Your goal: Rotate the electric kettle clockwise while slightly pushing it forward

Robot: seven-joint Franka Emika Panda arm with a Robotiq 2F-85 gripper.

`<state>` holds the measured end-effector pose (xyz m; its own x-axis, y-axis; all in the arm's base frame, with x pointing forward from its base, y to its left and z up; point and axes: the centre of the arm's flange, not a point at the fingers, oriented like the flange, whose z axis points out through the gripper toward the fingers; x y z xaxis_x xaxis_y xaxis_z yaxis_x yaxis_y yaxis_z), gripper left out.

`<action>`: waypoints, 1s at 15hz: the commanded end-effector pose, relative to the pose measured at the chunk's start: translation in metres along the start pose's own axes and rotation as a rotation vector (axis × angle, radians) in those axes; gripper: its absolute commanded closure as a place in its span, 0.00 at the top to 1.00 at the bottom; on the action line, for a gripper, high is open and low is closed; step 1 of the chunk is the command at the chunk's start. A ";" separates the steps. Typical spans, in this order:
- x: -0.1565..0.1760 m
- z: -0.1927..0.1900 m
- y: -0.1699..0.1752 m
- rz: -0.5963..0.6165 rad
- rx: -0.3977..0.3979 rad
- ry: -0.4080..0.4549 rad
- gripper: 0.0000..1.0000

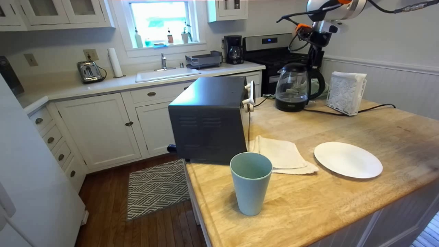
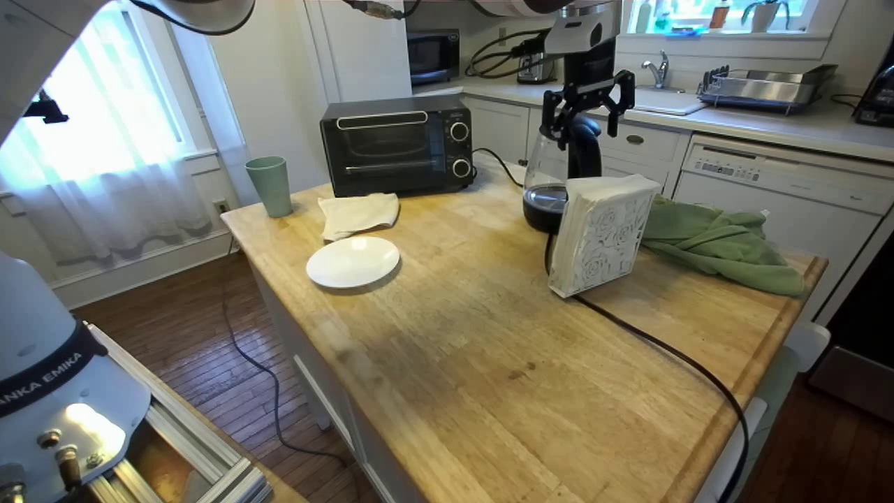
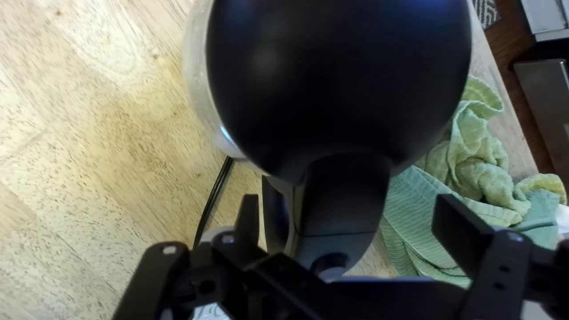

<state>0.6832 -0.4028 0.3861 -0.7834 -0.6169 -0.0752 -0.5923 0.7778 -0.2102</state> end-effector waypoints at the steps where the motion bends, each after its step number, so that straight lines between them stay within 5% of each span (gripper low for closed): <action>1: 0.009 -0.030 -0.014 -0.042 -0.015 -0.009 1.00; 5: 0.032 -0.073 -0.002 -0.186 -0.082 -0.001 1.00; 10: 0.056 -0.146 0.026 -0.471 0.013 -0.050 1.00; 15: 0.061 -0.195 0.073 -0.722 0.002 -0.126 1.00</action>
<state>0.6086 -0.3988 0.5529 -0.3085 -0.9512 0.0012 -0.9165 0.2969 -0.2681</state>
